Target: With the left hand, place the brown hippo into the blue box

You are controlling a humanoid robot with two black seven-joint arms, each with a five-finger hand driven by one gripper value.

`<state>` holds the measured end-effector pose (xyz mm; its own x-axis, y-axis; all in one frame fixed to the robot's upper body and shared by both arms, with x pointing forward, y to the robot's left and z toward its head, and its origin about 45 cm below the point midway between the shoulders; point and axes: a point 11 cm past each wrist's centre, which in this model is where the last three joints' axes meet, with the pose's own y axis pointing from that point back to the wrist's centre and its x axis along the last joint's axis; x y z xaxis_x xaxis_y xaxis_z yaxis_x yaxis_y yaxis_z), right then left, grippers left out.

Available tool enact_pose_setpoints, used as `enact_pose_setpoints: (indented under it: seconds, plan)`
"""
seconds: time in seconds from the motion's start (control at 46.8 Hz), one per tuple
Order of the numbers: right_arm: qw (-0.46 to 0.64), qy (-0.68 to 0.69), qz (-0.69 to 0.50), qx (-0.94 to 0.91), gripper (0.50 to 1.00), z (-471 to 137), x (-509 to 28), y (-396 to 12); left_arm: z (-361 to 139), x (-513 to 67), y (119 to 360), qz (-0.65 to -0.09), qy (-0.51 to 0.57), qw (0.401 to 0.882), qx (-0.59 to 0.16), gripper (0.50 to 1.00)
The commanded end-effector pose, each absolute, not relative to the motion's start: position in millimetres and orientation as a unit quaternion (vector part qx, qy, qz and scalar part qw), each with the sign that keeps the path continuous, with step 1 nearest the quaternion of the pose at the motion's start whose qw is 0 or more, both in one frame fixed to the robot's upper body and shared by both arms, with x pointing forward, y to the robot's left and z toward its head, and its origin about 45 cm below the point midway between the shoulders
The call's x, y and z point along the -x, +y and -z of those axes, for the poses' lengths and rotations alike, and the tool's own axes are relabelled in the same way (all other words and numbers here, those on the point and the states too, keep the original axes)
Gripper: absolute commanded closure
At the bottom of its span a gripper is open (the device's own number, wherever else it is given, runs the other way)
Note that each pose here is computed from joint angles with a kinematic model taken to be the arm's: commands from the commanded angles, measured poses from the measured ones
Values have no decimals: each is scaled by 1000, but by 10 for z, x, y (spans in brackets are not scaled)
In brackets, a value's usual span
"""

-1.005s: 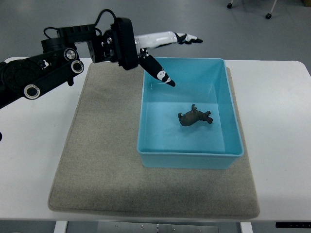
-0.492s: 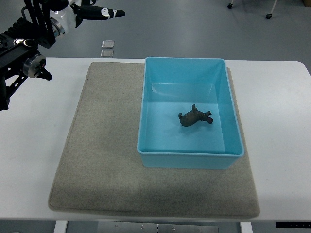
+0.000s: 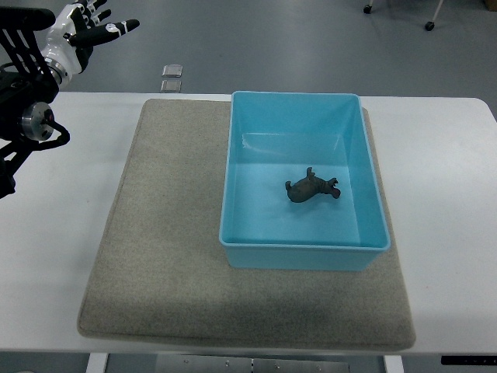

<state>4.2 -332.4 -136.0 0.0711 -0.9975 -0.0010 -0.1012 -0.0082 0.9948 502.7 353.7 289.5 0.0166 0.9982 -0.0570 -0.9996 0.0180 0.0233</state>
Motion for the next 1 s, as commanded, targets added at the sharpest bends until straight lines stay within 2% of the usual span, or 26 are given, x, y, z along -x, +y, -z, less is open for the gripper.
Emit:
enact_pose_setpoints:
  seconds: [0.0, 0.342, 0.983]
  plan:
    - [490, -506, 457, -543, 564, 1360, -42, -3324, -2777, -4984, 3579, -705, 81, 703, 46, 504]
    - [490, -506, 457, -543, 564, 1360, -42, -3324, -2813, -4943, 3649, -679, 127, 713, 124, 504]
    - [490, -506, 457, -543, 564, 1360, -42, -3324, -2971, -4959, 3647, -656, 130, 725, 164, 504]
